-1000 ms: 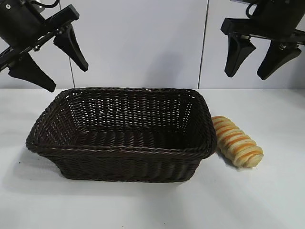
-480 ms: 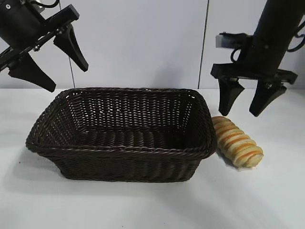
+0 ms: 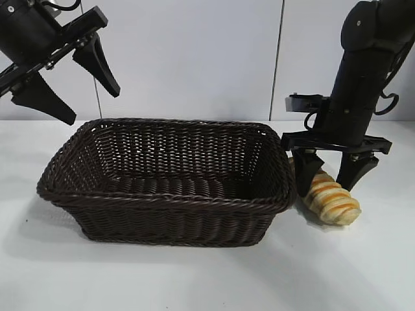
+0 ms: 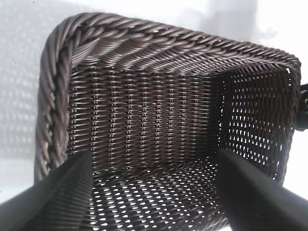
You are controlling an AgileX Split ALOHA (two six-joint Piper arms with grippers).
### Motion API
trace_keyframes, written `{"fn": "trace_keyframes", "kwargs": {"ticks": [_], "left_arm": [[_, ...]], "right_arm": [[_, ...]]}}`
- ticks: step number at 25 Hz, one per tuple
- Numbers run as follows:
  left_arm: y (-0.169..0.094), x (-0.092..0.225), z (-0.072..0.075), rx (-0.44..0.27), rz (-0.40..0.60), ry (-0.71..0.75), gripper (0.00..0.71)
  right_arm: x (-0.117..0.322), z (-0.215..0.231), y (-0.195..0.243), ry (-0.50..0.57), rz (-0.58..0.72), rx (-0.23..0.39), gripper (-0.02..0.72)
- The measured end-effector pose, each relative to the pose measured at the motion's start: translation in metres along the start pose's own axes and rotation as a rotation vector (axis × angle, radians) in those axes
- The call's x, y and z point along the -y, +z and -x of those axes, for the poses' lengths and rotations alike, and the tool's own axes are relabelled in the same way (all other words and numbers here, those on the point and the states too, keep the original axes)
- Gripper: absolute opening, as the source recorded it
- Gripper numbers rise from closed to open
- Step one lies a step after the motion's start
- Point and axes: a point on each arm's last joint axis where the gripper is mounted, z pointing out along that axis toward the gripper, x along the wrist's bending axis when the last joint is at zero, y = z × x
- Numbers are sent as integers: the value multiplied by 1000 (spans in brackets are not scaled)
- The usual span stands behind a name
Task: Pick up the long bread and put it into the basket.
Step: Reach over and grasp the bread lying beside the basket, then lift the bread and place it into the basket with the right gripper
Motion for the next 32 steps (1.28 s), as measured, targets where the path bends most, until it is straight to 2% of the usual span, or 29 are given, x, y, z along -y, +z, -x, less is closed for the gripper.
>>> {"fn": "trace_keyframes", "kwargs": {"ticks": [4,16,19,25,32], "left_arm": [[0,0,0,0,0,1,522],[0,1,0,1,-7,2,522],[0,1,0,1,-7,3,522],[0,1,0,1,-7,6,522],[0,1,0,1,-7,7,522]], "right_arm": [[2,-2,-18,-6,28,5,188],[26,-17,-119,-31,240,10,180],[32,-22,-135,-27,279,-14,180],[34,-33,-143,-12,310,-105,180],[31,-78,-140,-124,347,-139,180]]}}
